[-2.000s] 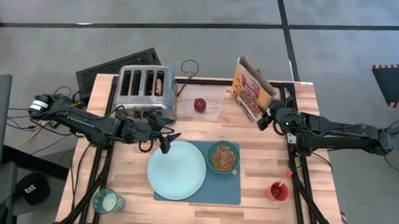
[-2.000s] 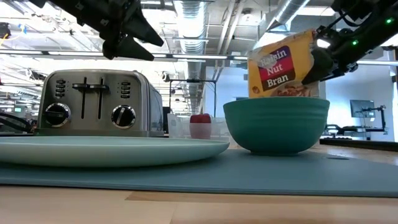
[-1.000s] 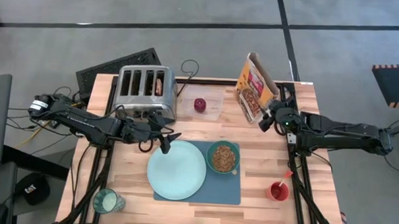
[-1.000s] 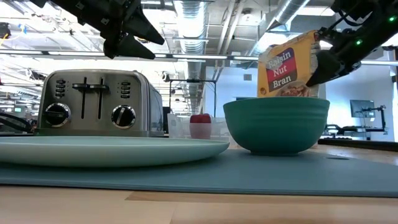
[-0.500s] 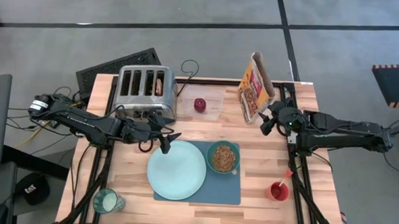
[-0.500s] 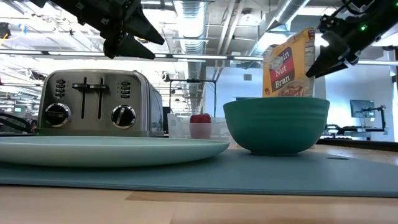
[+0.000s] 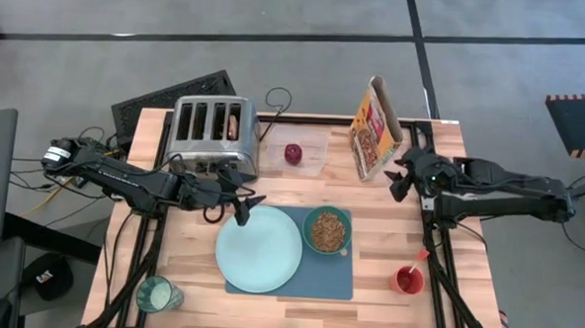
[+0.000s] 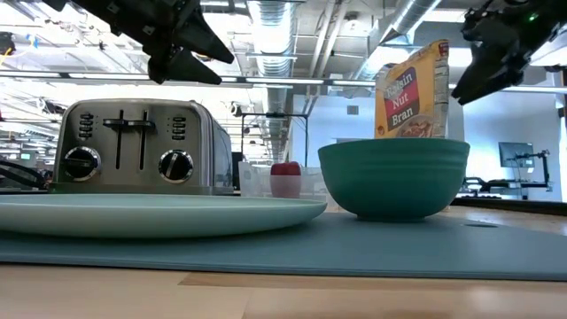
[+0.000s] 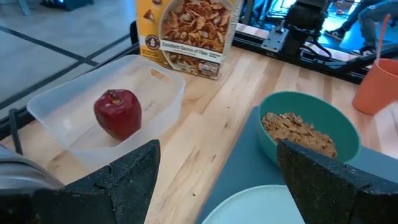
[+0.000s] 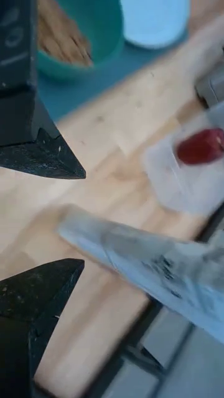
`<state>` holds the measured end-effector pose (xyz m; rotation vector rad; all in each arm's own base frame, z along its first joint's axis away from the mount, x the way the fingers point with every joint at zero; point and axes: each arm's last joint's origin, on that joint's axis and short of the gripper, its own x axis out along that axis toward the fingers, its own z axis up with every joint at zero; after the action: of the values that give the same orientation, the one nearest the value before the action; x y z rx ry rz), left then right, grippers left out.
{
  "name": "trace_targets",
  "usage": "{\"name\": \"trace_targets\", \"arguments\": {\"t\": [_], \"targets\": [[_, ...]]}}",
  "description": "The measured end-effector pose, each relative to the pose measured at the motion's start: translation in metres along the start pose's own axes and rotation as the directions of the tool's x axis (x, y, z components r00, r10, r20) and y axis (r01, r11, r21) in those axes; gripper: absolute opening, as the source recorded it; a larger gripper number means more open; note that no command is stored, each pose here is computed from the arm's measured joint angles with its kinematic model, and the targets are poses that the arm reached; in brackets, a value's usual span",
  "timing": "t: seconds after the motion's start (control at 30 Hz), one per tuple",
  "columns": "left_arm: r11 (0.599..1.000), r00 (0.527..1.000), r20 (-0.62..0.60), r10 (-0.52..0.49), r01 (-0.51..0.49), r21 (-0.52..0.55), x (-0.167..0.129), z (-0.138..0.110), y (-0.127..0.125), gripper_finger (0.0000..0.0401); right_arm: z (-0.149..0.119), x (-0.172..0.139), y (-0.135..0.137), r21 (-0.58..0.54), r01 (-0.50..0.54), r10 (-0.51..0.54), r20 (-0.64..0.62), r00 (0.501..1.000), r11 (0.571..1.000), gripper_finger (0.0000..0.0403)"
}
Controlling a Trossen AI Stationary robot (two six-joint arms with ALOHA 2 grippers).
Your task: Arrange a breakfast setting
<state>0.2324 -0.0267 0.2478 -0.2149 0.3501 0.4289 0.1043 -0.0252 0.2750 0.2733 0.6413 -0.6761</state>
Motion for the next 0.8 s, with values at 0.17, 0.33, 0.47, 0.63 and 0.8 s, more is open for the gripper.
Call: {"name": "trace_targets", "arguments": {"t": [0.17,0.33,0.47,0.63,0.8], "targets": [[0.999,1.000,-0.002,-0.021,0.021,0.037,0.000,0.000,-0.001,0.0306,-0.003,-0.004,0.007,0.032,-0.171,0.173,-0.084,0.981,0.985,0.0249],[0.991,0.996,0.041,-0.077,0.072,0.113,-0.006,0.017,-0.011,0.0306,-0.006,-0.005,0.026,0.007,-0.346,0.346,-0.069,0.936,0.938,0.0249],[0.988,0.996,0.040,-0.084,0.078,0.137,-0.016,0.044,-0.018,0.0306,-0.012,-0.007,0.046,-0.107,-0.458,0.451,-0.079,0.889,0.883,0.0249],[0.989,0.998,0.004,-0.056,0.055,0.136,-0.027,0.066,-0.019,0.0306,-0.021,-0.013,0.068,-0.218,-0.481,0.478,-0.071,0.875,0.849,0.0249],[0.996,1.000,-0.022,0.016,-0.014,0.093,-0.034,0.078,-0.015,0.0306,-0.028,-0.020,0.091,-0.289,-0.501,0.517,-0.027,0.856,0.816,0.0249]]}}
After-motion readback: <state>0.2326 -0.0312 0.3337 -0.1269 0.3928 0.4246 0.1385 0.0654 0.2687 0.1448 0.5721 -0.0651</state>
